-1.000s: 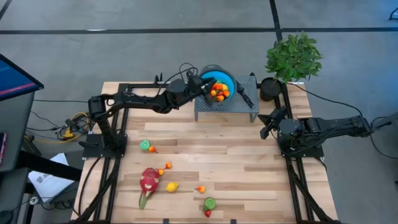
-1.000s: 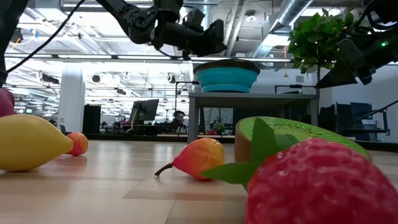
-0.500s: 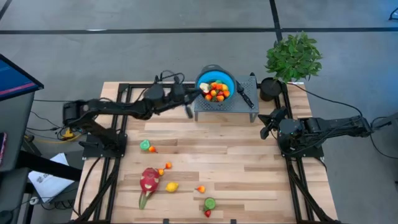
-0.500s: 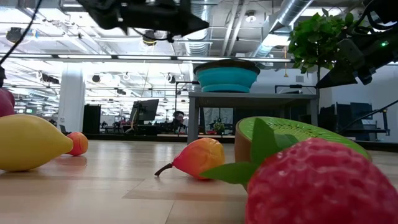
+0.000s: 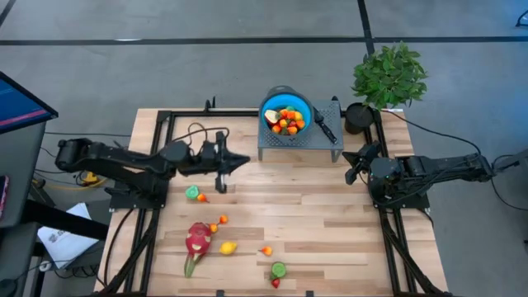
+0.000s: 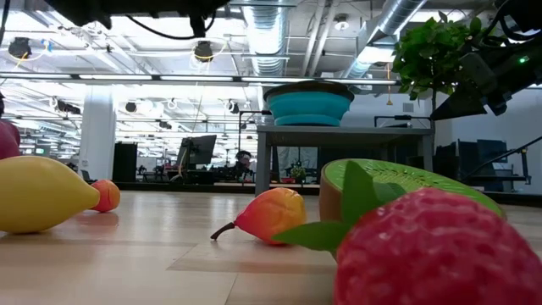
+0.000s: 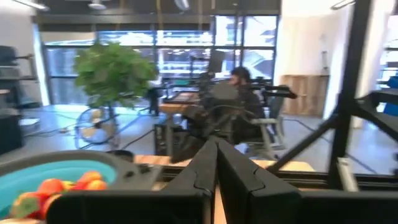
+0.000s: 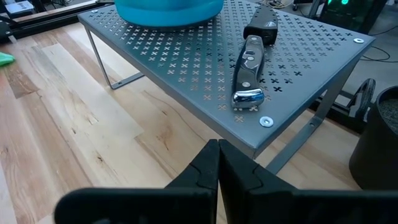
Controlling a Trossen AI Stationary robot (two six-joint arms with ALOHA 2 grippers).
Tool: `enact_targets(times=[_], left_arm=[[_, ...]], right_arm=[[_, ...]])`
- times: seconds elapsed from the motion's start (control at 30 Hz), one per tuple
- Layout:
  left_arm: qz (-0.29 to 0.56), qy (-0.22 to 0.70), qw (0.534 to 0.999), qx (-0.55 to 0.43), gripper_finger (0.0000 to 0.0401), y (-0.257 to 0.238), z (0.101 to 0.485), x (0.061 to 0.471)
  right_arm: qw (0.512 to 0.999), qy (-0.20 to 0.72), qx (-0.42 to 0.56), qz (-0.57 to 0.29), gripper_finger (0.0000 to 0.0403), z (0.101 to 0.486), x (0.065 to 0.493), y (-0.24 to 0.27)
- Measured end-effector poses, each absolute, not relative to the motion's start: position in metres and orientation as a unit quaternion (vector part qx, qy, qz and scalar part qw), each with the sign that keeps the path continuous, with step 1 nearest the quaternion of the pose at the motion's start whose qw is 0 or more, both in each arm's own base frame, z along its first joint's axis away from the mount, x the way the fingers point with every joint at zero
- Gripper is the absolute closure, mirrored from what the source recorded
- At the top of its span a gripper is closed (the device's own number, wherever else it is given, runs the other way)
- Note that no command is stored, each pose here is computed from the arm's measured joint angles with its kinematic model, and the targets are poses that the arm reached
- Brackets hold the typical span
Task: Pick & Place Fruit
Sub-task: Put the yellow pear into the strainer bowl
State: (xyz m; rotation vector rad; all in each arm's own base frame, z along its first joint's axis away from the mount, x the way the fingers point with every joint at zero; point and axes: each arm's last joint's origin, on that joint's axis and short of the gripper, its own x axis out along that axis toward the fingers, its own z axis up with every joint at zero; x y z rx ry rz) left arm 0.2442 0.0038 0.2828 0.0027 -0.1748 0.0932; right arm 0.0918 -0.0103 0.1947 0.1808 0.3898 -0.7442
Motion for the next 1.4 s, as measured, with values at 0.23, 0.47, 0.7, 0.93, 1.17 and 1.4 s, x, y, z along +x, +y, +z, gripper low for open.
enact_targets(times=[0.23,0.47,0.7,0.93,1.17,1.4], left_arm=[[0.009,-0.083,0.997,0.001,0.0393,-0.014,0.276,0.233],[-0.004,-0.084,0.992,-0.096,0.0391,-0.017,0.276,0.233],[0.054,-0.061,0.987,-0.140,0.0399,-0.041,0.264,0.239],[0.101,-0.029,0.986,-0.132,0.0400,-0.068,0.262,0.254],[0.147,0.108,0.971,-0.155,0.0400,-0.073,0.259,0.268],[0.169,0.239,0.933,-0.208,0.0400,-0.074,0.262,0.262]], right_arm=[[0.909,0.189,0.087,-0.361,0.0403,0.195,0.092,-0.010],[0.909,0.189,0.087,-0.361,0.0403,0.195,0.092,-0.010],[0.909,0.189,0.087,-0.361,0.0403,0.195,0.092,-0.010],[0.909,0.189,0.087,-0.361,0.0403,0.195,0.092,-0.010],[0.909,0.189,0.087,-0.361,0.0403,0.195,0.092,-0.010],[0.909,0.189,0.088,-0.361,0.0403,0.195,0.092,-0.010]])
